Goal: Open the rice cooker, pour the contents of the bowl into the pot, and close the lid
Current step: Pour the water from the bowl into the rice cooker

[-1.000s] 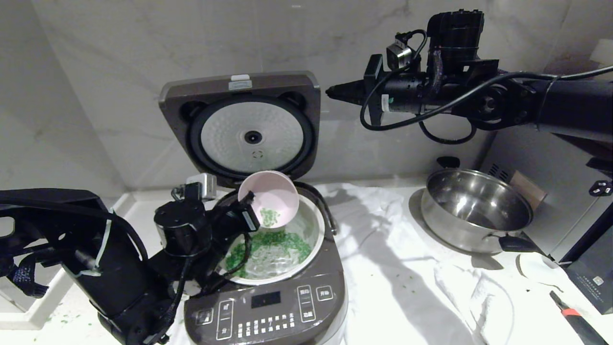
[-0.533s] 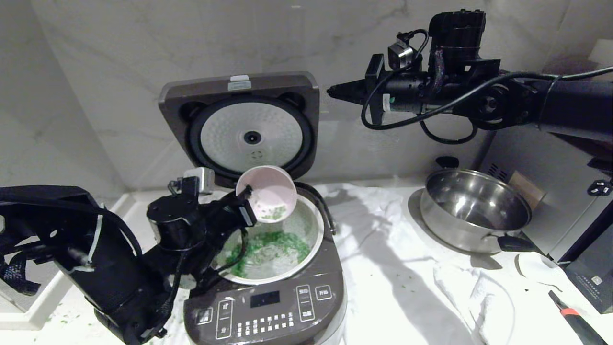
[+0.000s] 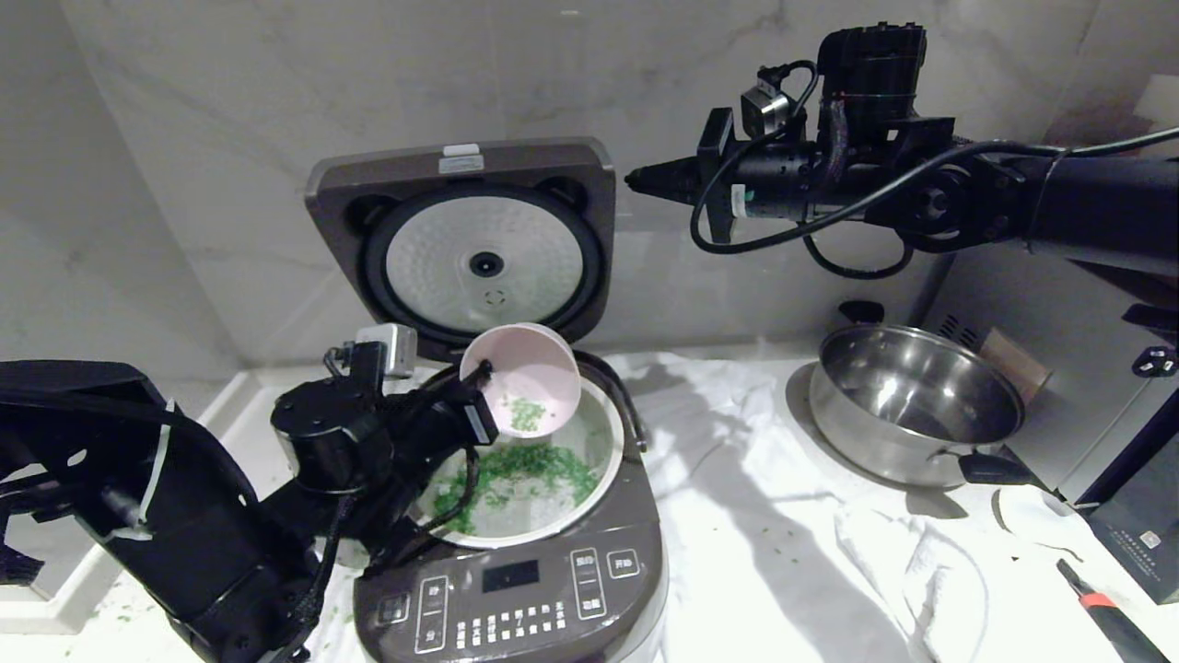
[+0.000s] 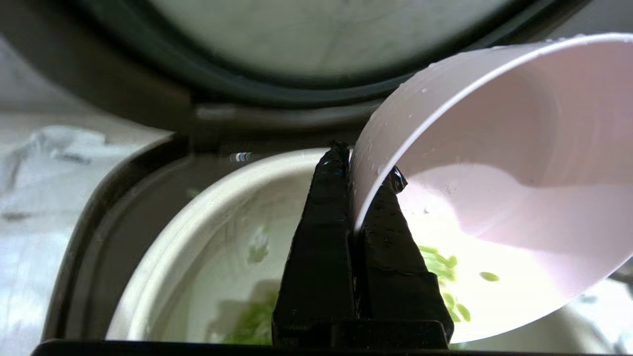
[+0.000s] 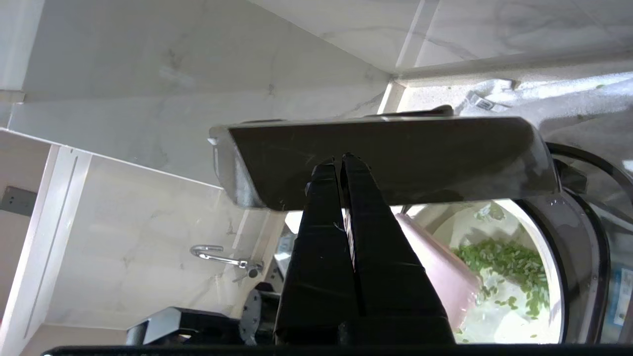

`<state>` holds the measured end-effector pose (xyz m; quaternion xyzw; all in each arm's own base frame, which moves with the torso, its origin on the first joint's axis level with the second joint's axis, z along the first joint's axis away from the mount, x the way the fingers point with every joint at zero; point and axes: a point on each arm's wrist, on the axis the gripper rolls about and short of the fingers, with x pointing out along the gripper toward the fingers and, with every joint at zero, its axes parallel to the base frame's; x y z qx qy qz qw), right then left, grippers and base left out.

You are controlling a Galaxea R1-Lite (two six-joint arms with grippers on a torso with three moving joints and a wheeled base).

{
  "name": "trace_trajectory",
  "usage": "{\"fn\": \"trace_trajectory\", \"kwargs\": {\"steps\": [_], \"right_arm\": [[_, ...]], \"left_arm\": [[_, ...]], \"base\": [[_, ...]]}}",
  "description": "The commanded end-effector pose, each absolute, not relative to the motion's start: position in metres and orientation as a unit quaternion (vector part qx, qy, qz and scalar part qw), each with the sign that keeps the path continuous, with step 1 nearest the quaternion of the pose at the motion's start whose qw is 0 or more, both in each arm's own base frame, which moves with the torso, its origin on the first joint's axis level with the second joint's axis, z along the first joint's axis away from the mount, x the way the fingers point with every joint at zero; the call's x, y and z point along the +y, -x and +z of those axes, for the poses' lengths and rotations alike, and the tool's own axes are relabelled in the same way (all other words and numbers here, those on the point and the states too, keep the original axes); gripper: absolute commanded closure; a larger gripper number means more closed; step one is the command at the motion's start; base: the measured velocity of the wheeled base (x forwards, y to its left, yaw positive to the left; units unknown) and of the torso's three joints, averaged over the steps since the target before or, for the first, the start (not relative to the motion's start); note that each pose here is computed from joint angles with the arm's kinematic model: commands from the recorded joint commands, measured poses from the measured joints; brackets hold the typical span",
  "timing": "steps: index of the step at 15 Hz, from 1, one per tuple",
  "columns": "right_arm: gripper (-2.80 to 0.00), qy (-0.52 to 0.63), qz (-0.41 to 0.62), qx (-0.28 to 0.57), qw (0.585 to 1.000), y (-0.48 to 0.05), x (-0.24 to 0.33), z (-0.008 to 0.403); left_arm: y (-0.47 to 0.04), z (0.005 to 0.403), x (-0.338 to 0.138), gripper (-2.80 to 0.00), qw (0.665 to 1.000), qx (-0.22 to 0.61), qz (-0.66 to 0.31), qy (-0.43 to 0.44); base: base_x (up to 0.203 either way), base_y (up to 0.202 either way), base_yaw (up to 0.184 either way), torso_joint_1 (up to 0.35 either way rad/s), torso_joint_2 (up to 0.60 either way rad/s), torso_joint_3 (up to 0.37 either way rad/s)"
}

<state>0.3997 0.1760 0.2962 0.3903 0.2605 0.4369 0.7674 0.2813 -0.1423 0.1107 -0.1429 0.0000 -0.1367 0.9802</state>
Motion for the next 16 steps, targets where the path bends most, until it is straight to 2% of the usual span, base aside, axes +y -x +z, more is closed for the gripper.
{"fn": "trace_trajectory", "kwargs": {"steps": [1, 4, 7, 10, 13, 16], "right_arm": [[0.00, -0.392, 0.436, 0.263, 0.766, -0.401, 0.175, 0.295], [0.00, -0.392, 0.437, 0.262, 0.766, -0.399, 0.175, 0.297], [0.00, -0.392, 0.437, 0.260, 0.767, -0.399, 0.174, 0.298], [0.00, -0.392, 0.437, 0.261, 0.767, -0.400, 0.174, 0.297], [0.00, -0.393, 0.435, 0.262, 0.767, -0.401, 0.174, 0.295], [0.00, -0.393, 0.434, 0.262, 0.767, -0.401, 0.173, 0.295]], "left_arm": [[-0.277, 0.122, -0.136, 0.00, 0.979, -0.018, -0.132, 0.158], [-0.278, 0.119, -0.141, 0.00, 0.978, -0.014, -0.136, 0.160], [-0.293, 0.146, -0.114, 0.00, 0.976, -0.071, -0.106, 0.175], [-0.290, 0.160, -0.112, 0.00, 0.972, -0.093, -0.116, 0.182], [-0.289, 0.196, -0.103, 0.00, 0.962, -0.159, -0.109, 0.192], [-0.285, 0.199, -0.113, 0.00, 0.963, -0.163, -0.121, 0.180]], "base": [[0.000, 0.000, 0.000, 0.000, 0.00, 0.000], [0.000, 0.000, 0.000, 0.000, 0.00, 0.000], [0.000, 0.000, 0.000, 0.000, 0.00, 0.000], [0.000, 0.000, 0.000, 0.000, 0.00, 0.000], [0.000, 0.000, 0.000, 0.000, 0.00, 0.000], [0.000, 0.000, 0.000, 0.000, 0.00, 0.000]]}}
